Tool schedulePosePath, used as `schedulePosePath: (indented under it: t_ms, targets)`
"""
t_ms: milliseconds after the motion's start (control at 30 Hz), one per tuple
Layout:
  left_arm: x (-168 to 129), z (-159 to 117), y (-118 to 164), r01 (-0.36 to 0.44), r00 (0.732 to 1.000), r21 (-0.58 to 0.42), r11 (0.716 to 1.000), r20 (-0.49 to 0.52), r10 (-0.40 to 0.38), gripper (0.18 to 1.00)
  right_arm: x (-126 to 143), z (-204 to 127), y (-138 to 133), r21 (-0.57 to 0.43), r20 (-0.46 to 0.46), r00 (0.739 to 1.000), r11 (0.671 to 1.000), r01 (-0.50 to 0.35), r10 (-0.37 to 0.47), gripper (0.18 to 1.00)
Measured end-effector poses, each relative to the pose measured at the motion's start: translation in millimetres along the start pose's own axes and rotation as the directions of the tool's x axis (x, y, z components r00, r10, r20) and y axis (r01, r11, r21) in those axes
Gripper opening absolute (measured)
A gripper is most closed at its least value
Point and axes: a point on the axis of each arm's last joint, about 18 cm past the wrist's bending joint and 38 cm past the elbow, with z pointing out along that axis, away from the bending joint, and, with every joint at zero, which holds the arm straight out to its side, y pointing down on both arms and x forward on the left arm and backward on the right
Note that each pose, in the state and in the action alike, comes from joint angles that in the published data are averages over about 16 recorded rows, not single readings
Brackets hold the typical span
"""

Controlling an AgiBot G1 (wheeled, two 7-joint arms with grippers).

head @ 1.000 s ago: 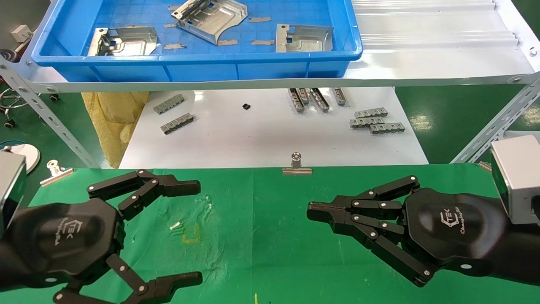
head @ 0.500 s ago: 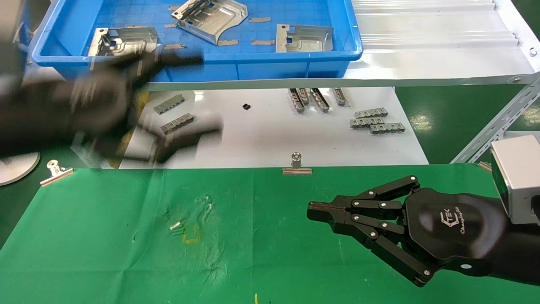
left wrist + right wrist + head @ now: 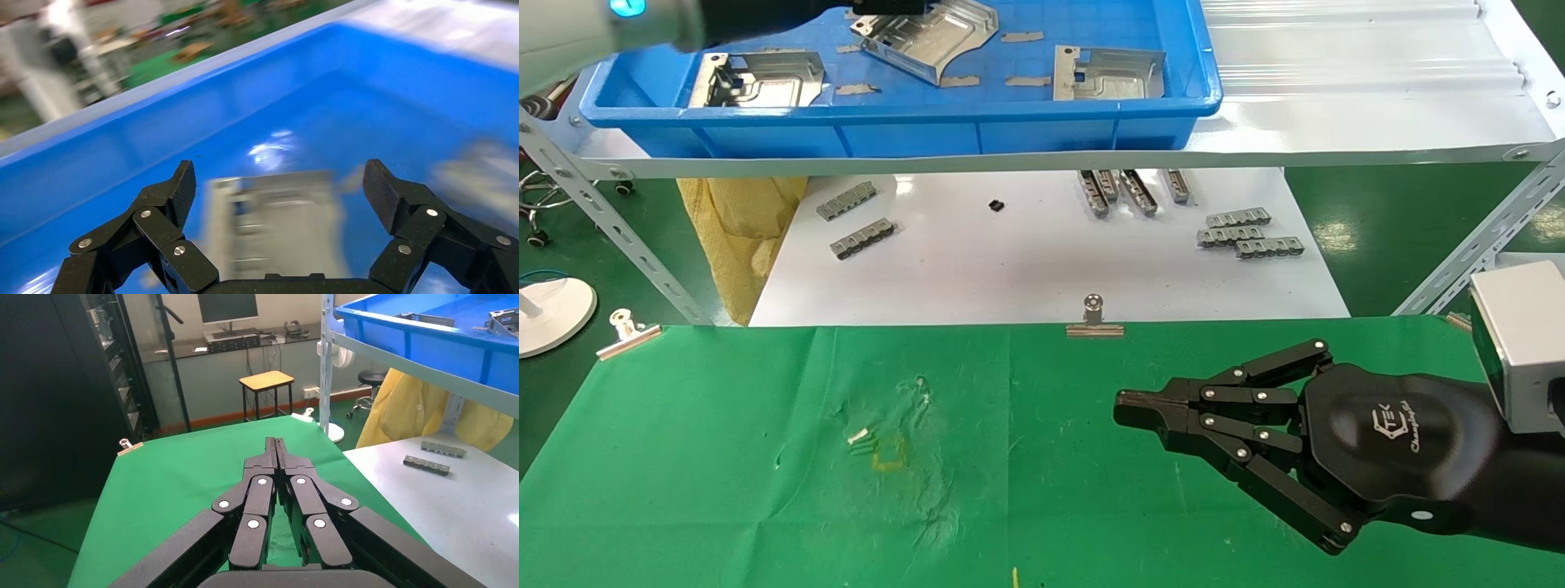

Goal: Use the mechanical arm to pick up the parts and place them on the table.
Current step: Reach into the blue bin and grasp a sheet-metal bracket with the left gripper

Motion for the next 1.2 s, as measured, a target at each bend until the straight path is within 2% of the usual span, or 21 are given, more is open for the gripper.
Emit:
schedulePosePath:
  t_ms: [133, 267, 500, 700, 900, 1200]
  targets:
    - [-7.0, 18.3, 4.5, -0.001, 0.995, -0.057, 0.998, 0.095, 0.007, 1.0, 0.0, 0.0, 0.0, 0.0, 0.0, 1.0, 1.0, 0.0, 0.0, 0.196]
    - [-8.1, 27.7, 10.1, -0.003, 0.99, -0.101, 0.995, 0.14, 0.018, 0.994, 0.0, 0.0, 0.0, 0.0, 0.0, 1.0, 1.0, 0.0, 0.0, 0.207]
    - [-7.0, 32.3, 17.8, -0.005, 0.987, -0.148, 0.989, 0.159, 0.028, 0.961, 0.0, 0.0, 0.0, 0.0, 0.0, 1.0, 1.0, 0.0, 0.0, 0.251]
    - [-6.0, 32.9, 21.0, 0.003, 0.987, -0.162, 0.987, 0.159, 0.023, 0.897, 0.0, 0.0, 0.0, 0.0, 0.0, 1.0, 1.0, 0.0, 0.0, 0.33]
    - [-5.8, 33.0, 22.3, 0.022, 0.987, -0.162, 0.987, 0.162, 0.005, 0.795, 0.0, 0.0, 0.0, 0.0, 0.0, 1.0, 1.0, 0.0, 0.0, 0.441]
    - [-5.5, 33.1, 25.4, 0.043, 0.986, -0.164, 0.986, 0.167, -0.015, 0.581, 0.0, 0.0, 0.0, 0.0, 0.0, 1.0, 1.0, 0.0, 0.0, 0.66]
